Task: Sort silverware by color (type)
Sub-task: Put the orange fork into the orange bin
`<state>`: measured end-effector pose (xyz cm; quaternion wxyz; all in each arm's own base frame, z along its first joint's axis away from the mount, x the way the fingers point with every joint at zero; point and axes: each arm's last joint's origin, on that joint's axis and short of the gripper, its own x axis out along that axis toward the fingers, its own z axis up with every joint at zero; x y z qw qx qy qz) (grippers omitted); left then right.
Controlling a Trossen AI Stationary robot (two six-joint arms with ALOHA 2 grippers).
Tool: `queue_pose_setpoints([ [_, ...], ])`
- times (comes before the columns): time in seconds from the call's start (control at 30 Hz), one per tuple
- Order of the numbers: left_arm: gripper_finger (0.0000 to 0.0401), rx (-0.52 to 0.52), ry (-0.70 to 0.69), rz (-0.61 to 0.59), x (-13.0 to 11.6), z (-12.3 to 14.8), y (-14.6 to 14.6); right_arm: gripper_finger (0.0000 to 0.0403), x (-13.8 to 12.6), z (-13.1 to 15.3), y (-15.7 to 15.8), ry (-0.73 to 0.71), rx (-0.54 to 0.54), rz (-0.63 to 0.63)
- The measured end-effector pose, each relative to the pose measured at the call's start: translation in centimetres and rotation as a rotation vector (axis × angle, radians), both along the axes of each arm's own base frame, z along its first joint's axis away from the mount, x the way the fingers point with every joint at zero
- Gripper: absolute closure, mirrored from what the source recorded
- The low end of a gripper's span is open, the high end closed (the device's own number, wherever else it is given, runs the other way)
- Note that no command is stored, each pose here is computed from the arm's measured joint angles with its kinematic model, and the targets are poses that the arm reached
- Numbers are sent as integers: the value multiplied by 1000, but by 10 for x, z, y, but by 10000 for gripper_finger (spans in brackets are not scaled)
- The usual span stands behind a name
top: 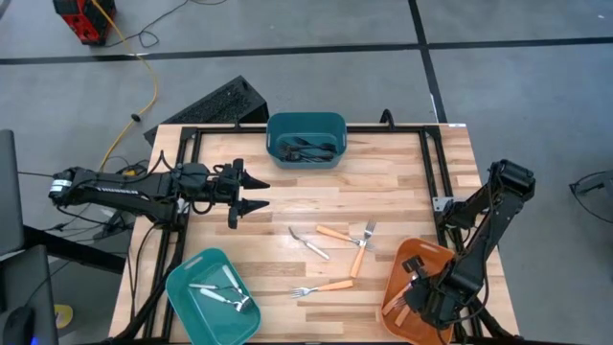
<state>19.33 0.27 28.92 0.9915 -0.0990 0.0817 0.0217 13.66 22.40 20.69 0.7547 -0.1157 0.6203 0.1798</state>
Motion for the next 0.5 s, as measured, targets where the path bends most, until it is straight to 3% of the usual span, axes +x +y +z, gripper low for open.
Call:
queue_pose_setpoints([
  [0.3,166,1,1,0,0,0,0,354,11,-11,1,5,-26,19],
  [0.5,166,1,-3,0,0,0,0,352,19,-40,13,142,-46,88],
])
